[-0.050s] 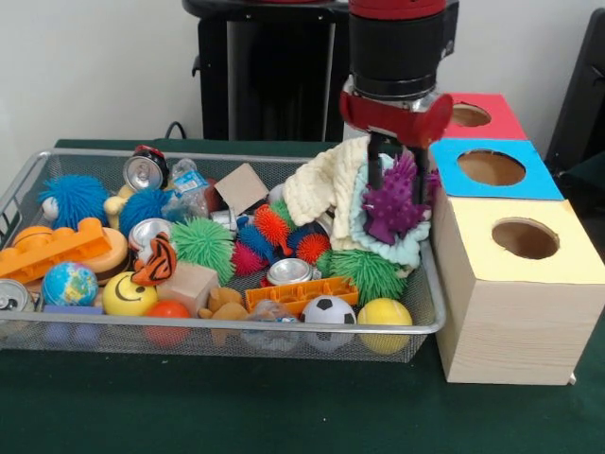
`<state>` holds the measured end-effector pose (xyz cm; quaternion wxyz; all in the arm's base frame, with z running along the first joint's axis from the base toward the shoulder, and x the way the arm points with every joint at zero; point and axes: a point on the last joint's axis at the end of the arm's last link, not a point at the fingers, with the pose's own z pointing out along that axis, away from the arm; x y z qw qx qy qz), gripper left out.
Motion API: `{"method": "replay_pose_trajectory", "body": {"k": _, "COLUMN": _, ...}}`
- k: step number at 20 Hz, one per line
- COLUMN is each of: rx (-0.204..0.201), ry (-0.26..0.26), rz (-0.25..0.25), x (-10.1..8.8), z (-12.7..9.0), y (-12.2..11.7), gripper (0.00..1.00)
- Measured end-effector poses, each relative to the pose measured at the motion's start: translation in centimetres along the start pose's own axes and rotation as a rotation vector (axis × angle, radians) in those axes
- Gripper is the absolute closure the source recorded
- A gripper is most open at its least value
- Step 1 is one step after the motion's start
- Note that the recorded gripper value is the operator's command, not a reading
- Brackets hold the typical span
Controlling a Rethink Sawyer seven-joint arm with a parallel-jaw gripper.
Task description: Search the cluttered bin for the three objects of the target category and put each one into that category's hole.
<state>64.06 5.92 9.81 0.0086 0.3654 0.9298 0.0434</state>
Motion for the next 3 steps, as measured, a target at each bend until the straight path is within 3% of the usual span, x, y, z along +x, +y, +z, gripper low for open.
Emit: {"method": "replay_pose_trajectory", "body": {"k": 3, "rx": 0.020, "ry": -0.017, "rz": -0.020, "x": -0.9, "z": -0.7, "y": -1.8, "gripper": 0.00}}
